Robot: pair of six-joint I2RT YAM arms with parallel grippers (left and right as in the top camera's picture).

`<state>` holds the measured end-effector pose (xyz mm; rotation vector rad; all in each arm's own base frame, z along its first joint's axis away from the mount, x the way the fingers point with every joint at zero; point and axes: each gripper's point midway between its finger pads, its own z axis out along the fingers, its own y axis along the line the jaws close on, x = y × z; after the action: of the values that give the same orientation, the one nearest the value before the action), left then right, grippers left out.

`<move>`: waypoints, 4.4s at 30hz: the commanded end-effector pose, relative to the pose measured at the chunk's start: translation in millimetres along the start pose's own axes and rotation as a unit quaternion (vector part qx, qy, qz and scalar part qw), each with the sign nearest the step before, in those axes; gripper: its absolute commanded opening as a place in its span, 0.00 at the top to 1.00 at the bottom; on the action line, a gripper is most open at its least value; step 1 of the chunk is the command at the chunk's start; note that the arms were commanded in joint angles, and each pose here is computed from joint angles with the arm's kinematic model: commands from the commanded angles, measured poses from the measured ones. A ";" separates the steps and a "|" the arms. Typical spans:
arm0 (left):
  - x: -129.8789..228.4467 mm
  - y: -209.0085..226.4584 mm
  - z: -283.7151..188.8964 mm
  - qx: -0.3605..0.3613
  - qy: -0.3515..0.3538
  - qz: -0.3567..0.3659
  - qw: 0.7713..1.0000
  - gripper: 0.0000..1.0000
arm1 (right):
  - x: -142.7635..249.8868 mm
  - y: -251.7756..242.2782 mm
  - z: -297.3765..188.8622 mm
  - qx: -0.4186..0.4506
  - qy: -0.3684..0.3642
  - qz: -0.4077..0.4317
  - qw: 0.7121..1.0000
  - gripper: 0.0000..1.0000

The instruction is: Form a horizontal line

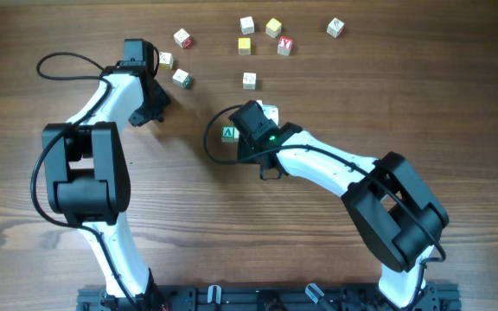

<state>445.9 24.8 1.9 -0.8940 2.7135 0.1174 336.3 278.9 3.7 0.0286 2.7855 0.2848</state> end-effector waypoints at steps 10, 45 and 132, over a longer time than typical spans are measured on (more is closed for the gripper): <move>3.0 -0.1 5.3 -0.001 0.006 -0.004 1.000 0.90 | -35.9 -5.1 -74.6 0.006 -0.076 -0.007 0.997 0.96; 4.9 -4.0 5.2 0.009 0.011 -0.004 1.000 0.91 | -133.6 -24.7 -14.8 -0.101 -0.110 0.037 0.988 0.95; 4.1 -4.6 5.2 0.010 0.010 -0.004 1.000 0.91 | -93.4 -11.9 -16.7 -0.098 -0.039 0.005 0.994 0.95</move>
<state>447.7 21.6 1.9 -0.8921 2.7139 0.0885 413.1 248.4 21.5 0.0332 2.7190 0.4858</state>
